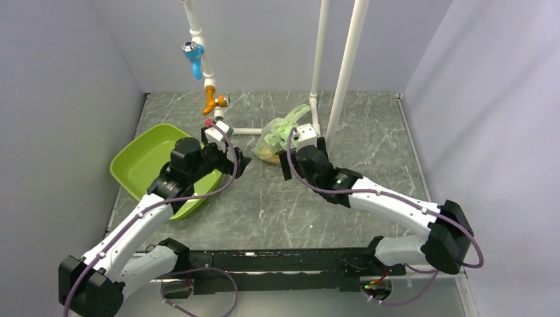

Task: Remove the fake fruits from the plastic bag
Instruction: Move the plastic bag to the center of the board.

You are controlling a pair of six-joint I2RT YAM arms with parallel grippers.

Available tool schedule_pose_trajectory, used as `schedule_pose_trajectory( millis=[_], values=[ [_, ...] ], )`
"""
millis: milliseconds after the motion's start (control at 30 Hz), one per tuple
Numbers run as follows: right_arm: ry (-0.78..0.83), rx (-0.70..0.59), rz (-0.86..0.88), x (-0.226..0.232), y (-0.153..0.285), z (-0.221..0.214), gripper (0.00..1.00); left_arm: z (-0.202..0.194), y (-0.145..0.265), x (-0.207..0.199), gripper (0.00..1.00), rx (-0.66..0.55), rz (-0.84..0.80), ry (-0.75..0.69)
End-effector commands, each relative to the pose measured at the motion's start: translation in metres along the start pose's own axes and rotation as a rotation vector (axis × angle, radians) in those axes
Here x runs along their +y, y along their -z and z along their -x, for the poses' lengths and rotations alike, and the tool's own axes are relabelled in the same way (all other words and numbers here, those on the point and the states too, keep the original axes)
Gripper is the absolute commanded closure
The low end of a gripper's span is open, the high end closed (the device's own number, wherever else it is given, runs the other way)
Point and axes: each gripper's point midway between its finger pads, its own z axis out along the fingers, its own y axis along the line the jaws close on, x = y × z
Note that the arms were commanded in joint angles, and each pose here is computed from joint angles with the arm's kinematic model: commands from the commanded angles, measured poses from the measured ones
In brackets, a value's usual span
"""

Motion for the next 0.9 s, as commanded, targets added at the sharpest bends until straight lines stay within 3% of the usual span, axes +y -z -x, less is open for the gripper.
schedule_pose_trajectory(
  millis=[0, 500, 633, 733, 867],
  values=[
    [0.046, -0.118, -0.060, 0.003, -0.011, 0.055, 0.03, 0.017, 0.004, -0.011, 0.01, -0.039, -0.028, -0.102],
    [0.130, -0.172, -0.045, 0.034, -0.077, 0.075, 0.17, 0.034, 0.029, 0.011, 0.01, -0.093, 0.111, -0.205],
    [0.126, -0.137, -0.089, 0.026, -0.095, 0.062, 0.39, 0.034, 0.029, 0.013, 0.01, -0.100, 0.122, -0.198],
    [0.142, -0.154, -0.064, 0.030, -0.098, 0.054, 0.46, 0.031, 0.026, 0.011, 0.01, -0.093, 0.108, -0.191],
    [0.183, -0.172, -0.023, 0.032, -0.096, 0.041, 0.62, 0.028, 0.022, 0.009, 0.01, -0.069, 0.094, -0.183]
  ],
)
